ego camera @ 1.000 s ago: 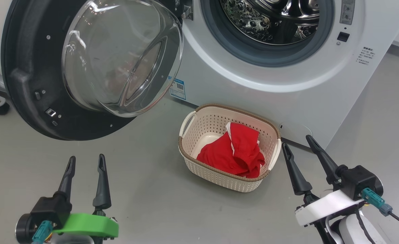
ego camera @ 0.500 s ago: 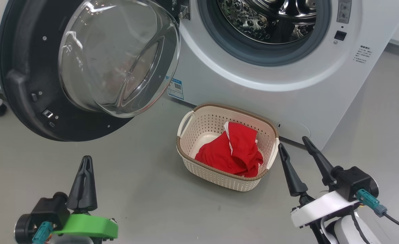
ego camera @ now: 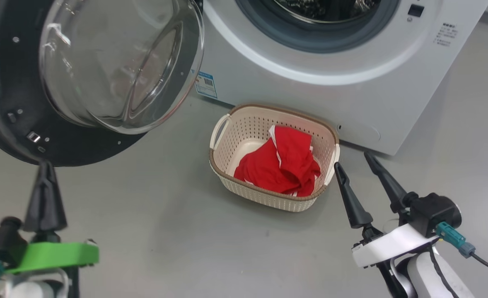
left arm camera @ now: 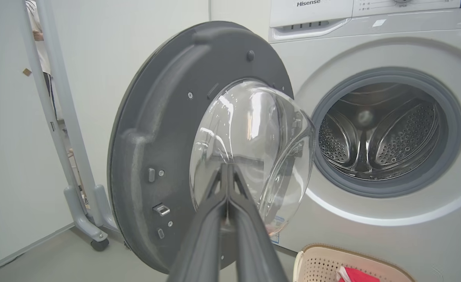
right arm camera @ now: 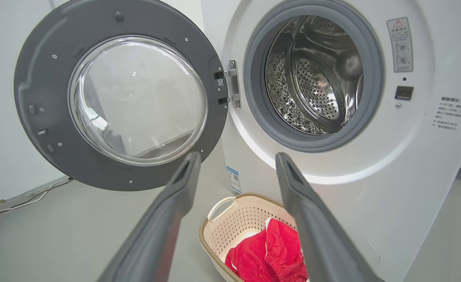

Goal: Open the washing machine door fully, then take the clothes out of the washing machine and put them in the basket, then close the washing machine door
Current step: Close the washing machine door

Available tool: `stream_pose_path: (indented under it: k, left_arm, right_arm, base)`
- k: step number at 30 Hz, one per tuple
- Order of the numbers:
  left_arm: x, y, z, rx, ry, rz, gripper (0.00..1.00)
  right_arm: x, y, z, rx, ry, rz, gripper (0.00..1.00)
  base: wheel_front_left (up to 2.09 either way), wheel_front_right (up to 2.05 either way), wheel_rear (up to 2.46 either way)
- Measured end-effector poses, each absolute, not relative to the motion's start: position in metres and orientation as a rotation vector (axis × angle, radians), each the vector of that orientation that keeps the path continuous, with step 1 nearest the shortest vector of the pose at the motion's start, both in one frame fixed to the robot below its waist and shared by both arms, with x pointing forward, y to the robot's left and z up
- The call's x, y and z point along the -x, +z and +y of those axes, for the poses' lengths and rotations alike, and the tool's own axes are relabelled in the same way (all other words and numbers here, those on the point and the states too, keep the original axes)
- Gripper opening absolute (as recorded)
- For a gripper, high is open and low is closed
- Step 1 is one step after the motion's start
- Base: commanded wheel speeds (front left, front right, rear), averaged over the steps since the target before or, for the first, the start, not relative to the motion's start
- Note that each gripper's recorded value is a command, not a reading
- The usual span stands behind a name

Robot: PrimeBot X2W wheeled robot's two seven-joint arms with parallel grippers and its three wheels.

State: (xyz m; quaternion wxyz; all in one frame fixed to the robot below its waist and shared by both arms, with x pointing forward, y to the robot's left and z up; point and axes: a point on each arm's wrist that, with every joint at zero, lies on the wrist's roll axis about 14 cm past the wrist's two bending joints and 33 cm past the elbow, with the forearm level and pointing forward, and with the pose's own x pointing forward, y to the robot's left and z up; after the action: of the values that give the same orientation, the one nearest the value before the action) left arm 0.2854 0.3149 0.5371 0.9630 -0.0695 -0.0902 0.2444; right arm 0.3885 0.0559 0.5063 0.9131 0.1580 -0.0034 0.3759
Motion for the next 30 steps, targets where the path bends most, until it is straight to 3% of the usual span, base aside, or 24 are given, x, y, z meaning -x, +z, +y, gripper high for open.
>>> stream_pose_path:
  k: [16,22,30]
  left_arm:
    - [-0.340,0.631,0.401,-0.124,0.549,-0.366,0.00]
    - [-0.355,0.643,0.433,-0.195,0.582,-0.322,0.00]
    - [-0.362,0.636,0.481,0.045,0.719,-0.318,0.00]
  right_arm:
    - [-0.429,0.470,0.036,-0.280,0.764,0.043,1.00]
    - [-0.437,0.455,0.024,-0.268,0.740,0.070,1.00]
    - [-0.444,0.442,0.014,-0.260,0.717,0.090,1.00]
  base:
    - [0.00,0.00,0.00]
    - [0.00,0.00,0.00]
    - [0.00,0.00,0.00]
